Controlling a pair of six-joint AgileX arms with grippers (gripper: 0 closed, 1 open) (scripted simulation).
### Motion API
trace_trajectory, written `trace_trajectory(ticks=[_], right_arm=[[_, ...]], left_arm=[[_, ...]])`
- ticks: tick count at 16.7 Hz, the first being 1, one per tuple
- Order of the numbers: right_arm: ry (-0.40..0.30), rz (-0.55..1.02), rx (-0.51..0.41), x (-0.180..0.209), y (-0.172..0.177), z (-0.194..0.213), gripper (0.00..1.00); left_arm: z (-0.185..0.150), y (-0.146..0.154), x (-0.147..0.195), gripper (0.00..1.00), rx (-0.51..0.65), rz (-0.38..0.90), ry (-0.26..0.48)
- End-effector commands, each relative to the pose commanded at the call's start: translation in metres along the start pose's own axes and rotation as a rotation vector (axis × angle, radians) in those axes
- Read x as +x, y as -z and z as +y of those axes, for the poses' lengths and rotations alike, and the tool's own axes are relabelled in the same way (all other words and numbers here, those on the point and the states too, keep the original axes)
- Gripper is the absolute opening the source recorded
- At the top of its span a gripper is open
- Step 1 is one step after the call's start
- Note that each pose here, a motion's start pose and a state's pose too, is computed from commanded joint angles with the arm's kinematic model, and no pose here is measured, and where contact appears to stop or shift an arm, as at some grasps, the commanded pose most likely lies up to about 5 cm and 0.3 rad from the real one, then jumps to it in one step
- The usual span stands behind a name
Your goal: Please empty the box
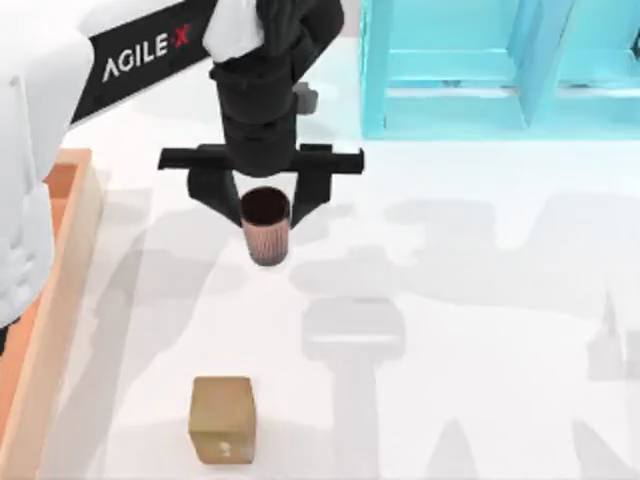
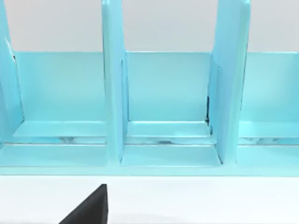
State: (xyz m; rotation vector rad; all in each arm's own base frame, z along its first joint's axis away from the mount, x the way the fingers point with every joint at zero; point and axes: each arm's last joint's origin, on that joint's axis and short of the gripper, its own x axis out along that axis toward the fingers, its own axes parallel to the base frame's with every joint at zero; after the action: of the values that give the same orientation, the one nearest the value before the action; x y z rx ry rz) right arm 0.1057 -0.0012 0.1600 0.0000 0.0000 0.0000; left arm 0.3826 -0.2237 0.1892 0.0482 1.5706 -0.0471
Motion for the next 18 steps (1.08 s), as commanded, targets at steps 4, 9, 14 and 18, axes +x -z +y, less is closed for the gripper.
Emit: trace_trajectory(ticks=[4,9,14,18], right_arm=[[0.0,0.0,0.0,0.0,0.0,0.0,1.0],[0.0,0.0,0.0,0.0,0.0,0.0,1.0],[0.0,0.0,0.0,0.0,0.0,0.0,1.0],[0.0,0.0,0.0,0.0,0.0,0.0,1.0]], left_arm=[[-0.001,0.001,0.026,0.0,0.0,-0.004,0.001],[-0.001,0.001,0.036,0.0,0.0,-0.003,-0.001],[-0.001,0.001,0.036,0.3,0.0,-0.003,-0.001],[-0.001,0.001,0.036,0.6,0.0,-0.003,-0.001]])
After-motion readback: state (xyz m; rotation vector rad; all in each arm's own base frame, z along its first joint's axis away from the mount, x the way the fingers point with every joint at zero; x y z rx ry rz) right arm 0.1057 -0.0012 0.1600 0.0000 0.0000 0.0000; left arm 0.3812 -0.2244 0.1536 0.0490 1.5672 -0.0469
